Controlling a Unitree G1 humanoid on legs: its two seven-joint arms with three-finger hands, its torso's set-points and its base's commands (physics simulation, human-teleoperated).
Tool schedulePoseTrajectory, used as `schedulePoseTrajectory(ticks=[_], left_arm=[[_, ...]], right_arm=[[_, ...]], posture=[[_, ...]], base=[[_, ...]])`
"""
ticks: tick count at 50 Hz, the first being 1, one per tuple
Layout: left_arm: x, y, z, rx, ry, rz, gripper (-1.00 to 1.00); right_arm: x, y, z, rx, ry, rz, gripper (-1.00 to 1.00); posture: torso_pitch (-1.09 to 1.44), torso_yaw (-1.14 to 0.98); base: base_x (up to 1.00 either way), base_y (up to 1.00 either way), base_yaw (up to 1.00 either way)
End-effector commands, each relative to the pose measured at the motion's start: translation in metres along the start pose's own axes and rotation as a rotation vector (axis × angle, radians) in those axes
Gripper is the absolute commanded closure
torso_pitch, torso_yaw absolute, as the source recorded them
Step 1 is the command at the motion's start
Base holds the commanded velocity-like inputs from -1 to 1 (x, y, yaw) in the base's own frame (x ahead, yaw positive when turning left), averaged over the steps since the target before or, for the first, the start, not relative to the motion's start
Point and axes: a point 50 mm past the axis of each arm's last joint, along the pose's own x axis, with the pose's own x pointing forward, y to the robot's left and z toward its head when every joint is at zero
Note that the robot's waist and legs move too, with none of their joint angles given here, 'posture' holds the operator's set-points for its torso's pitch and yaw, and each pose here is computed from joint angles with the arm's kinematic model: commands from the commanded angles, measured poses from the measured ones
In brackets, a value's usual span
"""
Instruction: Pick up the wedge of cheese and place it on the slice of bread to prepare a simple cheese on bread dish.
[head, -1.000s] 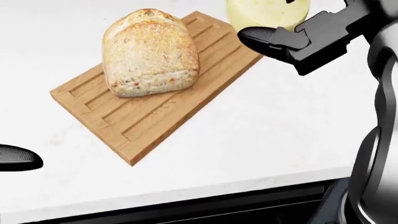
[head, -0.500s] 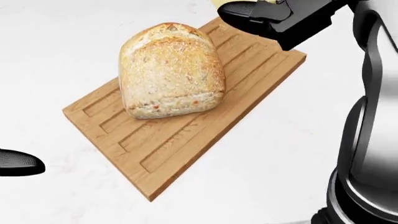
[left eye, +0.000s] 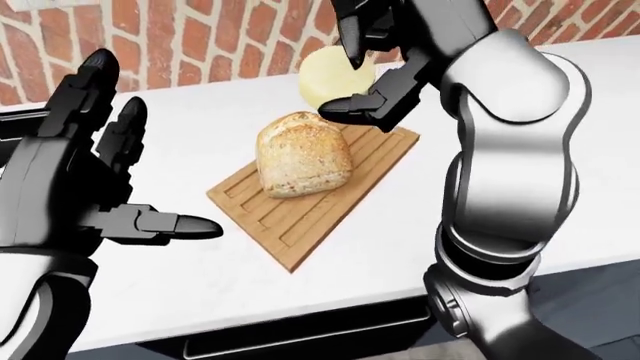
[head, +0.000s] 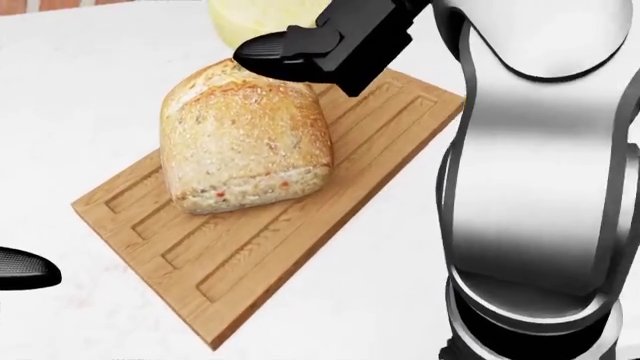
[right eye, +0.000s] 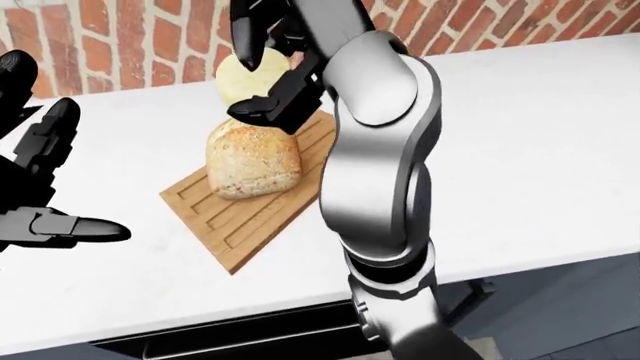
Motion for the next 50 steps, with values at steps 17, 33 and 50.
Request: schedulePoseTrajectory(ticks=[17, 33, 50], left_arm=[[-0.002, 0.005, 0.007, 0.019, -0.066, 0.025, -1.00], [-0.005, 0.008, 0.007, 0.019, -0.068, 0.035, -1.00], [-0.005, 0.008, 0.007, 0.017, -0.070, 0.037, -1.00]], right_arm=[[0.014, 0.011, 0.012, -0.036, -0.063, 0.014, 1.00], [0.030, 0.016, -0.003, -0.035, -0.029, 0.024, 0.99], [0.043, 0.028, -0.017, -0.028, -0.012, 0.042, 0.99]], posture=[[0.00, 0.00], [0.00, 0.00], [0.00, 0.00]], base=[[0.00, 0.00, 0.00], [0.00, 0.00, 0.00], [0.00, 0.00, 0.00]])
